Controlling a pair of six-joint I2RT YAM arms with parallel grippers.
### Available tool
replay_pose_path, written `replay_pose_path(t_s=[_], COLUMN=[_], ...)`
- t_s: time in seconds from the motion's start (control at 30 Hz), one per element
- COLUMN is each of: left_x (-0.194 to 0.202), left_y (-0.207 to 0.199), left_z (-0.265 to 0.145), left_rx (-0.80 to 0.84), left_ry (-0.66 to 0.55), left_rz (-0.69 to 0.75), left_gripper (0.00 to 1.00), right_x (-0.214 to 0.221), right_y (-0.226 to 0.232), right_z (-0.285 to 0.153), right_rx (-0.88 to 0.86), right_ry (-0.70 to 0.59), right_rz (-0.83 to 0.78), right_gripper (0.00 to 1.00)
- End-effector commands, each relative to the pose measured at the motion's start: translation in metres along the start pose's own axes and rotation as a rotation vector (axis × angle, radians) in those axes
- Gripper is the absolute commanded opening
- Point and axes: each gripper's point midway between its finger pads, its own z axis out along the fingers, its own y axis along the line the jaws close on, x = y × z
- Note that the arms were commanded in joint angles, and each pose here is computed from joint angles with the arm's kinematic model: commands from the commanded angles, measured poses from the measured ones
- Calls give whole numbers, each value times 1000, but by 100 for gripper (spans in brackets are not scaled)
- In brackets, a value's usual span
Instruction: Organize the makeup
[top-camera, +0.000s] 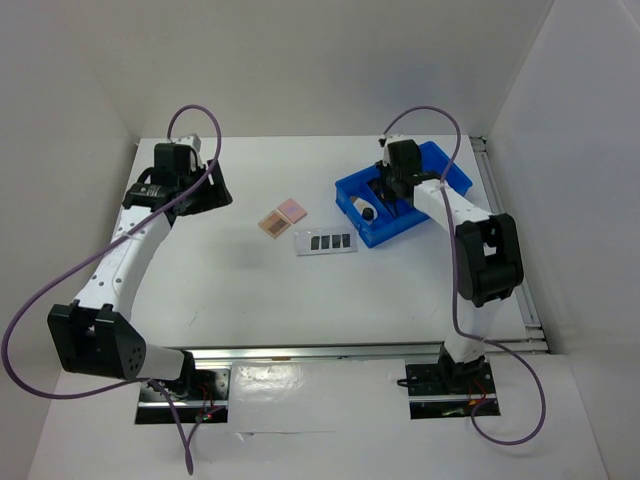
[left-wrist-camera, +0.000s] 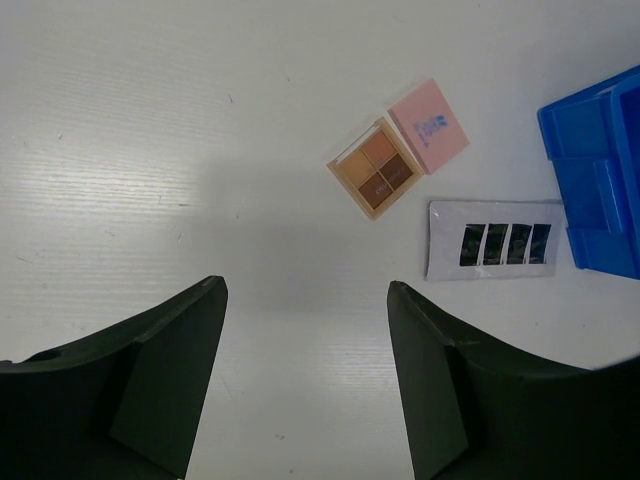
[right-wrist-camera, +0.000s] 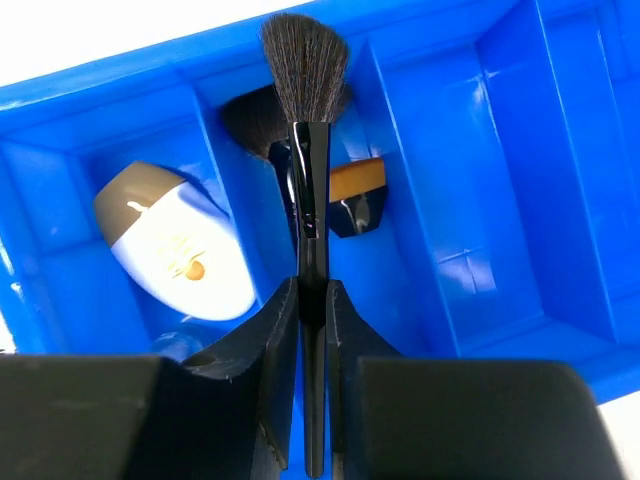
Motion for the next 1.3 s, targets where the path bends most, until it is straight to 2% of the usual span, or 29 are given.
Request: replay_pose_path(t_s=[0.0, 0.03, 0.13, 0.23, 0.3, 0.33, 0.37, 0.4, 0.43, 0.53, 0.63, 0.67, 0.7, 0.8, 0.87, 0.9, 0.97, 1.27], left_x=[-17, -17, -18, -21, -21, -21, -22, -23, -24, -26, -21, -19, -20, -22, -29, -29, -33, -27], left_y=[-5, -5, -3, -5, -4, -4, -5, -3, -4, -5, -4, 0, 3, 14, 11, 11, 9, 9], left_z=[-4, -4, -4, -11, -14, -14, -17, -17, -21, -24, -24, -24, -26, -37, -48, -49, -54, -46], left_rx=[16, 16, 3, 10, 10, 9, 12, 4, 8, 11, 5, -14, -39, -99, -76, -77, -69, -71], left_ry=[-44, -44, -49, -68, -68, -68, -76, -80, -90, -98, -81, -74, -76, -116, -169, -169, -187, -134], left_rz=[20, 20, 19, 20, 20, 29, 29, 29, 29, 29, 11, 1, -17, -67, -69, -60, -60, -39], left_gripper=[79, 79, 79, 79, 79, 79, 79, 79, 79, 79, 79, 79, 79, 79, 79, 79, 79, 79], right_x=[-25, -25, -42, -62, -82, -94, -113, -123, -128, -139, -121, -118, -106, -93, -92, -83, -77, -56], right_y=[-5, -5, -4, -8, -11, -7, 2, 17, 29, 91, 151, 163, 174, 216, 236, 240, 254, 273], right_z=[4, 6, 0, -12, -37, -48, -72, -85, -95, -120, -107, -106, -90, -84, -84, -66, -58, -3], right_rx=[-8, -9, -20, -9, 10, 1, -27, -75, -119, -322, -429, -444, -439, -511, -536, -518, -514, -421], right_ry=[-82, -81, -101, -144, -207, -247, -313, -349, -368, -379, -276, -249, -196, -144, -132, -98, -79, -44], right_rz=[8, 7, 9, 15, 28, 43, 52, 73, 80, 65, 28, 23, 22, -2, -25, -30, -57, -129], right_gripper=[13, 35, 65, 67, 67, 63, 58, 48, 45, 43, 58, 66, 69, 81, 82, 82, 82, 84])
